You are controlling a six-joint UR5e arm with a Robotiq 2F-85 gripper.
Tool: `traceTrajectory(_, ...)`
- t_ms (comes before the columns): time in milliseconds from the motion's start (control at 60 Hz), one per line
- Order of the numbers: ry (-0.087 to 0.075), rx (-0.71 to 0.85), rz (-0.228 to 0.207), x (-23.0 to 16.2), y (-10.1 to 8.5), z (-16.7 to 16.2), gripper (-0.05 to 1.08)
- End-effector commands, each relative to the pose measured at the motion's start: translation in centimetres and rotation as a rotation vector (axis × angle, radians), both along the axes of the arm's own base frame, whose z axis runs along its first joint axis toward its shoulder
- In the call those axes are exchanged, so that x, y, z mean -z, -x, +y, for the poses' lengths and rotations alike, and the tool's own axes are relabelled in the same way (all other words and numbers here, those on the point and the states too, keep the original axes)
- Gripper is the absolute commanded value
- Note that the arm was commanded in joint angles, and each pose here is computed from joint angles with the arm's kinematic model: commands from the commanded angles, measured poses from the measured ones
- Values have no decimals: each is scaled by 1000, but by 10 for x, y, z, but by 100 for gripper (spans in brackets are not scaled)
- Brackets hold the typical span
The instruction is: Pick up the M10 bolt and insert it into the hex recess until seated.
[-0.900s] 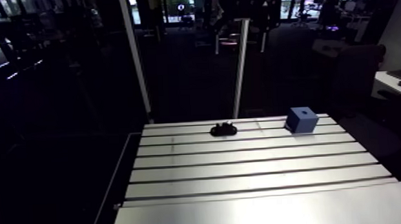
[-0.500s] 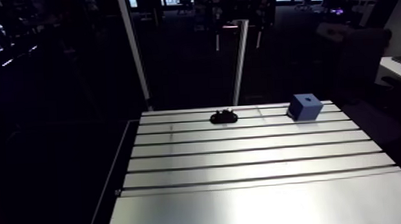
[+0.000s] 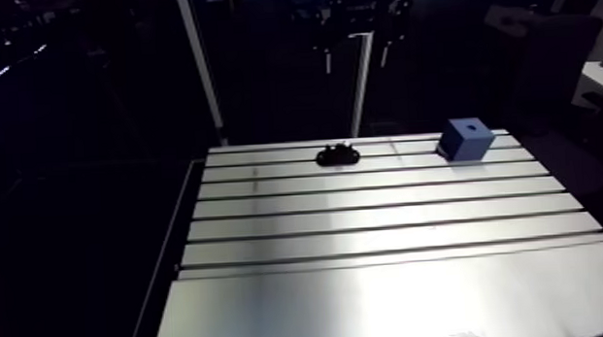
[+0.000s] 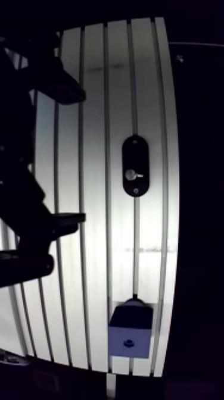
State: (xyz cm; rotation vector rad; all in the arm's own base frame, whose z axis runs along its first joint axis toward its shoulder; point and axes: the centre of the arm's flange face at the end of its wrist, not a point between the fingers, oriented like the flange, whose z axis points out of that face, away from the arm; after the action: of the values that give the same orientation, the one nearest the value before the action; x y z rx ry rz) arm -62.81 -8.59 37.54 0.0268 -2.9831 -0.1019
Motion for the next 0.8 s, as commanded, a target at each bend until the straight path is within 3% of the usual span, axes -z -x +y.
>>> traceTrajectory(17, -1, -6, 31, 18, 7, -1, 1)
traceTrajectory(217, 7, -4, 21, 24, 7, -2, 1)
traceTrajectory(800, 4, 0, 5, 35, 5, -1, 1)
